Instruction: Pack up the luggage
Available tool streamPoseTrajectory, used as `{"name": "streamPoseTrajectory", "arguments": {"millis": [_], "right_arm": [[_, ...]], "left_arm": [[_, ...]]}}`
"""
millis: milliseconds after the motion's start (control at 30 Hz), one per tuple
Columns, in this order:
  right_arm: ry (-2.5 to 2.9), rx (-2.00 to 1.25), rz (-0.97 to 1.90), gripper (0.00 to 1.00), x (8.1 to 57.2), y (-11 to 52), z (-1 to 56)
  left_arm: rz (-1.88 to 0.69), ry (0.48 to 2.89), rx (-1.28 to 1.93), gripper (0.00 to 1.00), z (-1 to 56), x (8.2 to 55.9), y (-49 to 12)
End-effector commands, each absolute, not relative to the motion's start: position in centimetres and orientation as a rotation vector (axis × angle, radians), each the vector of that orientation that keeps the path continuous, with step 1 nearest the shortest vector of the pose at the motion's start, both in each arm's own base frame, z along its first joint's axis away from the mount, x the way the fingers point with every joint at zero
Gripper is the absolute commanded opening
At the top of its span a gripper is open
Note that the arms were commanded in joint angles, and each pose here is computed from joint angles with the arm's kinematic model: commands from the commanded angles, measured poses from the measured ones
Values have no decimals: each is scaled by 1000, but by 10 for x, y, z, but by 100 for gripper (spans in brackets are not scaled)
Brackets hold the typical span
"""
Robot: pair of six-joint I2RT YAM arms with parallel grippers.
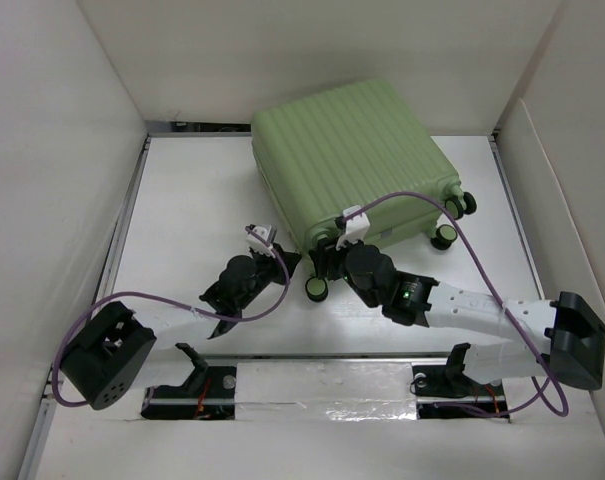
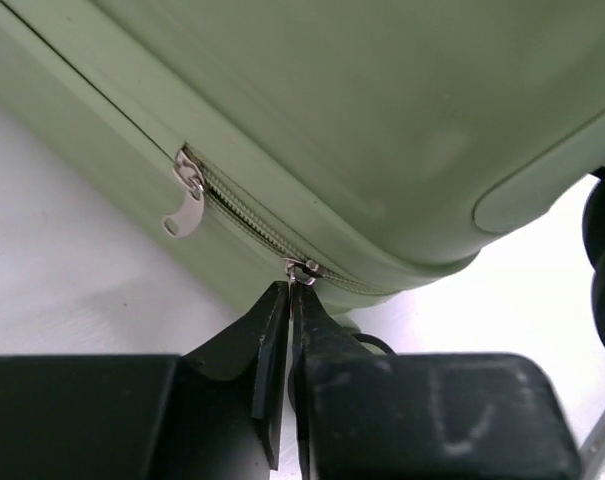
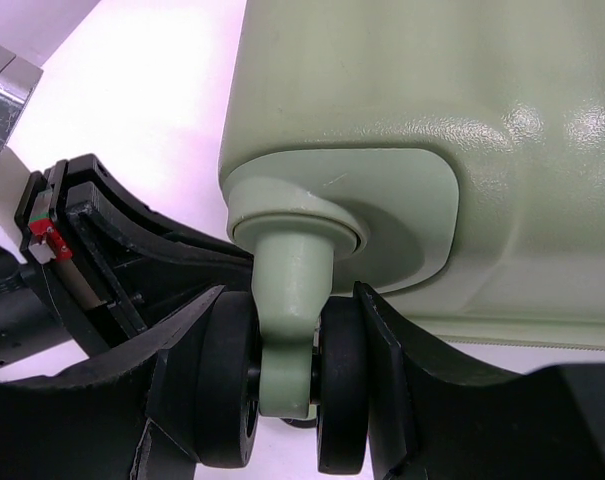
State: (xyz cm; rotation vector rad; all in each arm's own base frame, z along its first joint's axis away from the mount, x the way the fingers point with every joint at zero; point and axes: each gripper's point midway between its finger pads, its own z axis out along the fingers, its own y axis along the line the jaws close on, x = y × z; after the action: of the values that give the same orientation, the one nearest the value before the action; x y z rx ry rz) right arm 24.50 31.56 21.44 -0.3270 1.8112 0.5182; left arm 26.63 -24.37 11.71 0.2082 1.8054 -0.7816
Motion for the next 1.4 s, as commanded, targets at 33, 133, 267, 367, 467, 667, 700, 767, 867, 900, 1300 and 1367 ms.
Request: {"name": "streamPoseTrajectory", "arguments": {"millis": [33, 133, 267, 367, 467, 667, 700, 767, 867, 900, 1300, 1367], "right_arm": [[1744, -364, 678, 0, 232, 335, 237], [1741, -362, 681, 0, 231, 333, 238], [1741, -368, 687, 0, 230, 334, 238], [1739, -377, 694, 0, 229, 335, 238], [1732, -397, 714, 0, 224, 340, 239], [1714, -475, 744, 0, 214, 365, 243], [1701, -487, 760, 0, 211, 371, 248], [1691, -512, 777, 0, 208, 381, 250], [1662, -541, 807, 0, 200, 395, 260], [1657, -561, 817, 0, 194, 400, 260], [1599, -660, 895, 0, 143, 448, 277], [1578, -657, 909, 0, 139, 448, 286]], "left_arm": [[-679, 1677, 61, 0, 162, 302, -230], [-597, 1707, 3, 0, 155, 307, -216], [-519, 1730, -59, 0, 150, 313, -203], [-457, 1739, -121, 0, 148, 325, -186], [-448, 1738, -190, 0, 150, 337, -174], [-463, 1724, -400, 5, 158, 351, -144], [-455, 1731, -422, 23, 157, 351, -139], [-477, 1702, -479, 46, 166, 347, -134], [-525, 1655, -551, 70, 178, 333, -124], [-520, 1663, -571, 75, 174, 326, -119], [-767, 1457, -626, 91, 269, 265, -98], [-822, 1431, -577, 93, 287, 255, -102]]}}
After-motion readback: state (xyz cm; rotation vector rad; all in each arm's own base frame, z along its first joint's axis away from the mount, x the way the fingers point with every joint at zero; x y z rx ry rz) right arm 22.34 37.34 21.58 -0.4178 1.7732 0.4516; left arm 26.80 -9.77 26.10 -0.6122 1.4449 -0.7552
